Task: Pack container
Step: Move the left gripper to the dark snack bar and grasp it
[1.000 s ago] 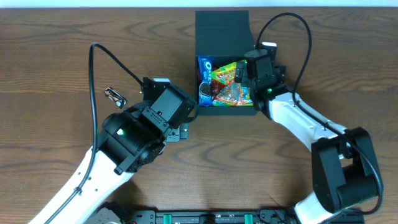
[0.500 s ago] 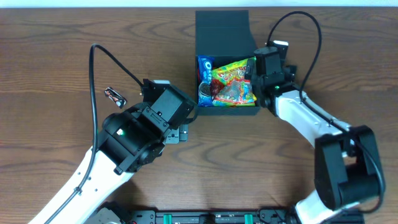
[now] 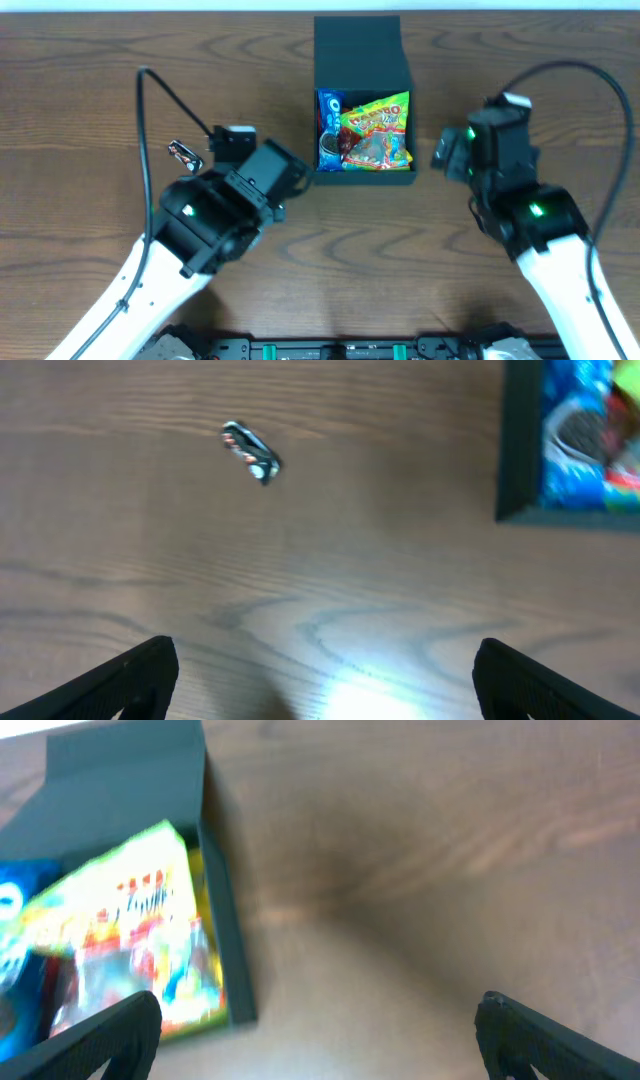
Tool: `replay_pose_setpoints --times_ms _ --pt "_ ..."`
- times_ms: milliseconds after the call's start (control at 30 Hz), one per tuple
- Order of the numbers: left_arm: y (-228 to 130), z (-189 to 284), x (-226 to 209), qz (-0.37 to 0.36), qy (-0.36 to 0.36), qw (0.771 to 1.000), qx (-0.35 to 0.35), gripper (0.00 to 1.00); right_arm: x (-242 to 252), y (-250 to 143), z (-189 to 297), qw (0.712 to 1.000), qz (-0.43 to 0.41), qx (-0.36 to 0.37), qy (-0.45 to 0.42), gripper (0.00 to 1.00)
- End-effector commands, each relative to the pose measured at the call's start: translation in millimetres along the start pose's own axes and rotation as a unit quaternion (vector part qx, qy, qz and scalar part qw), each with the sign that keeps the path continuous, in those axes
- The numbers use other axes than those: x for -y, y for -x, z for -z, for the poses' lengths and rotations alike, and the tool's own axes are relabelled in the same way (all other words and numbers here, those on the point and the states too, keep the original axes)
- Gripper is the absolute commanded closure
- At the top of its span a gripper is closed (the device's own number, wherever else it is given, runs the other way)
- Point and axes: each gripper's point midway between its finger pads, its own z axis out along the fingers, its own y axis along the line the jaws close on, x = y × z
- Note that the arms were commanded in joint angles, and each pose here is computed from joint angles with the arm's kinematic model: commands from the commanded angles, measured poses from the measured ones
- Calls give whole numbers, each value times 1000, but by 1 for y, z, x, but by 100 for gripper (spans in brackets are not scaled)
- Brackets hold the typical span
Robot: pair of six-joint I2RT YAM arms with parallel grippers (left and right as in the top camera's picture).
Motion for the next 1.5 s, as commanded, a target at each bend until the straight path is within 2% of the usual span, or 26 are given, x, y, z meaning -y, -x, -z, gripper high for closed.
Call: replay_pose_setpoints --times_ms 0,100,233,367,567,733,933,1100,1333,1367,1467 --pt "13 -8 -29 80 28 996 4 5 2 -13 23 999 -31 -18 31 1" --pt "26 -33 -53 141 12 989 -31 5 2 -37 45 997 -1 -54 64 1" --pt "49 -81 -68 201 -40 976 -72 5 6 -64 50 992 50 -99 58 1" --pt "50 -127 -59 232 -64 963 -125 5 4 -82 48 987 79 -124 58 1" --pt "37 -206 -45 282 -37 939 -191 5 4 -96 42 985 91 -138 56 1" --pt "21 -239 -55 304 -13 925 -225 3 4 -97 40 985 91 -139 56 1" --pt "1 -269 -91 342 28 904 -255 4 4 -96 40 985 91 -138 57 1" --pt "-2 -294 -89 345 27 903 -254 5 2 -94 40 985 91 -132 59 1" --pt "-1 -304 -92 355 41 902 -245 0 4 -92 39 986 92 -128 53 1" --pt "0 -304 -92 357 41 901 -242 11 4 -92 39 986 92 -128 53 1" --pt "1 -305 -92 358 39 902 -239 26 4 -92 39 986 92 -127 53 1"
